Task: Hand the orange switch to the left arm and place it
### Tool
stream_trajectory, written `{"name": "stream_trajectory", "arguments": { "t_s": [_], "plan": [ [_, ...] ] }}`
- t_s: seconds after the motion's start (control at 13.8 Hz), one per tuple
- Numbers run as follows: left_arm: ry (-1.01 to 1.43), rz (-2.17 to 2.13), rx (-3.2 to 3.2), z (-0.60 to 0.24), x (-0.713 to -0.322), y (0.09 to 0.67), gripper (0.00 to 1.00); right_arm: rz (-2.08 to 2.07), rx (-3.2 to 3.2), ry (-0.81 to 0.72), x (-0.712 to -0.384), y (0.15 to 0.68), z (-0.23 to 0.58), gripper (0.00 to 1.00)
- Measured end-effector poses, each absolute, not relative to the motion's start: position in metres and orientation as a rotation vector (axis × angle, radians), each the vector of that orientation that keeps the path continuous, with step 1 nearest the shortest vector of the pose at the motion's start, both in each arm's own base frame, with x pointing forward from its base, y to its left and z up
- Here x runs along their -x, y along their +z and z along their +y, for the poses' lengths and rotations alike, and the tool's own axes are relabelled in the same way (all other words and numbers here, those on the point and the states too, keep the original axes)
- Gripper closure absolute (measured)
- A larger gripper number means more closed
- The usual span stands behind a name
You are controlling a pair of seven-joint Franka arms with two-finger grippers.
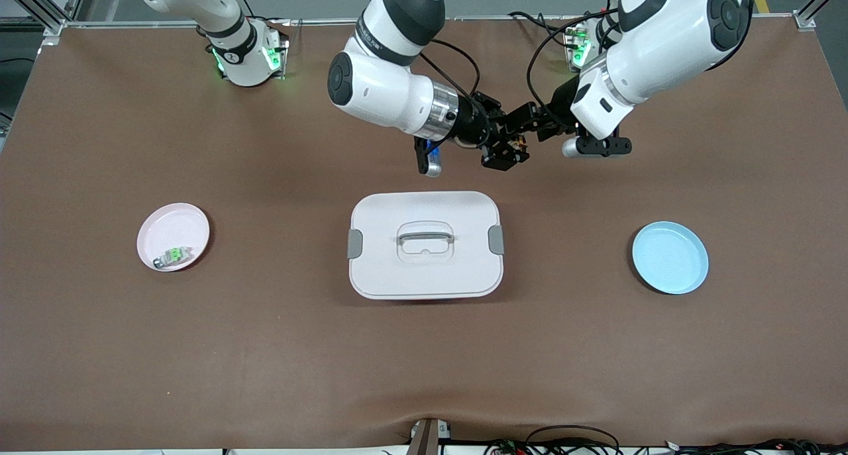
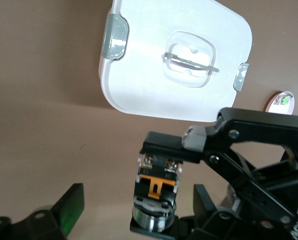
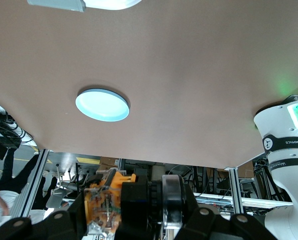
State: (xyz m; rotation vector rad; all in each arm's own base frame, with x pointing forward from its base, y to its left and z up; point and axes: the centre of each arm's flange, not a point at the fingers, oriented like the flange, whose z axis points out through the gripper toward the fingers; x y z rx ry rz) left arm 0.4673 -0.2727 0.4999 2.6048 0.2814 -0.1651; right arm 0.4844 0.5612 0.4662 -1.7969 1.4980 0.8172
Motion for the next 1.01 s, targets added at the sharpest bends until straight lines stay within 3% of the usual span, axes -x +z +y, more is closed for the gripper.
{"name": "stream_trajectory", "arguments": {
  "t_s": [0.22,0.43,0.58,1.01],
  "plan": [
    [-0.166,0.293,-2.568,-0.2761,-0.4656,0.494,0.13,1.499,1.796,0.816,-0.4849,0.4663,0.5607,0.27],
    [-0.174,0.298,-2.552,-0.2787,-0.4642,0.4934,0.47,1.499,1.799,0.818,-0.4846,0.4652,0.5612,0.27],
    [-0.168,0.27,-2.552,-0.2802,-0.4633,0.4926,0.61,1.5,1.807,0.824,-0.4837,0.4622,0.5622,0.27],
    [-0.167,0.27,-2.552,-0.2798,-0.4635,0.4925,0.61,1.5,1.807,0.824,-0.4837,0.4622,0.5624,0.27]
  ]
}}
